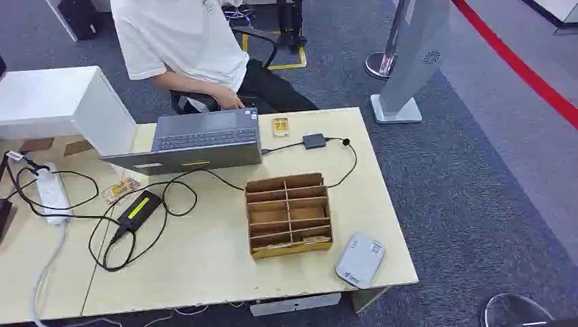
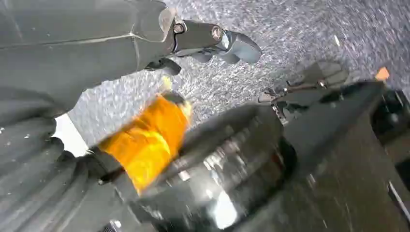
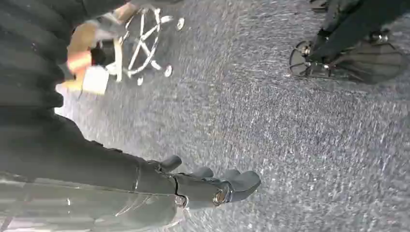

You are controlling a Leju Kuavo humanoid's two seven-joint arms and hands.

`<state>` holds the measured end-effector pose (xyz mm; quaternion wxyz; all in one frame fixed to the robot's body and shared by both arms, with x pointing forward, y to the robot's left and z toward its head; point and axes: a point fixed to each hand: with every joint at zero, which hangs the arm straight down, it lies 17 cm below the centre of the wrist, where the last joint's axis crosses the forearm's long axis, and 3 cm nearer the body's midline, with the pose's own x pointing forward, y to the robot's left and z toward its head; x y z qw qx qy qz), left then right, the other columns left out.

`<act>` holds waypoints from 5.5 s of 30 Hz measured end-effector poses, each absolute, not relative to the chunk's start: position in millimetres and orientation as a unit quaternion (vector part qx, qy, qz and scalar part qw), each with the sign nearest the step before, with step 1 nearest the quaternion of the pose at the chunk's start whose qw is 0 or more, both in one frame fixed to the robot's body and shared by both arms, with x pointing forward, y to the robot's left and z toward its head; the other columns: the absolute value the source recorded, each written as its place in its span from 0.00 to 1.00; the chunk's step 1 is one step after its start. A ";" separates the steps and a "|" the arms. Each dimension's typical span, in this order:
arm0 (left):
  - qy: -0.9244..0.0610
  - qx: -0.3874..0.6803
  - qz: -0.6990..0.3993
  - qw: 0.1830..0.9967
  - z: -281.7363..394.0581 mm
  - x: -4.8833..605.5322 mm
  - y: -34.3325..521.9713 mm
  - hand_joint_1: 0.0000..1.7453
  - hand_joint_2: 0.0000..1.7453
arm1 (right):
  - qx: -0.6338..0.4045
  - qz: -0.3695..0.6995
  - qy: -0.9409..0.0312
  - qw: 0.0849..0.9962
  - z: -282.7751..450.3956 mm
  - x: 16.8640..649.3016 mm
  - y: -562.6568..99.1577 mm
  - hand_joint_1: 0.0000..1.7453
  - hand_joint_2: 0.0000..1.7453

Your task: Pass the card to the sensor for recognition and then transmit it.

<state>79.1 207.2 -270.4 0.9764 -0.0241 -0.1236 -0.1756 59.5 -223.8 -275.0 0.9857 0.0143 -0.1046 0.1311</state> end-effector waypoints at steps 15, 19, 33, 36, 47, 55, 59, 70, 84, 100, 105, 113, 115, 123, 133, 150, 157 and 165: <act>-0.120 -0.002 -0.420 0.899 -257.3 126.7 165.3 0.00 1.00 | -0.024 0.309 -0.075 0.948 -275.7 69.3 -212.6 0.00 1.00; -0.120 0.003 -0.486 0.866 -251.6 134.5 148.1 0.00 1.00 | -0.056 0.337 -0.076 0.937 -276.4 77.9 -226.4 0.00 1.00; -0.104 0.048 -0.687 0.717 -238.9 153.8 130.4 0.00 1.00 | -0.263 0.313 -0.119 0.905 -254.0 162.0 -382.1 0.00 1.00; -0.100 0.053 -0.711 0.694 -237.6 156.0 130.4 0.00 1.00 | -0.313 0.294 -0.133 0.894 -240.6 179.4 -418.6 0.00 1.00; -0.105 0.041 -0.743 0.660 -235.8 153.9 122.4 0.00 1.00 | -0.437 0.227 -0.178 0.852 -171.5 249.0 -547.7 0.00 1.00; -0.110 0.034 -0.755 0.646 -234.9 152.7 117.5 0.00 1.00 | -0.471 0.211 -0.197 0.834 -146.2 268.9 -576.8 0.00 1.00; -0.115 0.029 -0.764 0.635 -234.0 152.1 113.5 0.00 1.00 | -0.502 0.205 -0.230 0.808 -106.6 311.2 -605.1 0.00 1.00; -0.118 0.024 -0.790 0.601 -232.9 152.0 111.0 0.00 1.00 | -0.538 0.238 -0.376 0.716 19.7 457.6 -602.4 0.00 0.00; -0.119 0.018 -0.827 0.549 -229.9 155.1 107.9 0.00 1.00 | -0.591 0.347 -0.549 0.478 261.9 635.8 -430.0 0.00 1.00; -0.130 0.003 -0.845 0.519 -226.0 158.1 99.2 0.00 1.00 | -0.572 0.488 -0.593 0.287 331.3 659.6 -215.0 0.00 1.00; -0.147 -0.019 -0.852 0.503 -223.2 156.1 89.1 0.00 1.00 | -0.542 0.508 -0.611 0.273 328.4 653.3 -165.9 0.00 1.00; -0.111 -0.045 -0.852 0.510 -219.1 146.9 90.9 0.00 1.00 | -0.501 0.537 -0.630 0.252 324.8 635.5 -85.9 0.00 1.00; -0.109 -0.046 -0.851 0.511 -219.1 145.9 91.3 0.00 1.00 | -0.497 0.539 -0.634 0.248 324.3 632.4 -77.9 0.00 1.00; -0.088 -0.054 -0.849 0.519 -218.5 139.7 95.3 0.00 1.00 | -0.483 0.546 -0.637 0.252 317.1 629.0 -69.7 1.00 1.00; -0.079 -0.058 -0.848 0.521 -217.5 138.6 97.0 0.00 1.00 | -0.473 0.552 -0.635 0.263 301.8 628.0 -74.0 1.00 1.00; -0.080 -0.066 -0.847 0.522 -216.6 136.7 95.4 0.00 1.00 | -0.455 0.541 -0.659 0.258 291.7 623.8 -85.7 1.00 1.00; -0.087 -0.062 -0.844 0.526 -216.8 139.5 93.4 0.00 1.00 | -0.427 0.520 -0.686 0.276 264.7 613.0 -108.5 1.00 1.00; -0.090 -0.059 -0.839 0.533 -217.7 140.0 93.1 0.00 1.00 | -0.395 0.498 -0.714 0.295 239.8 594.5 -136.4 1.00 1.00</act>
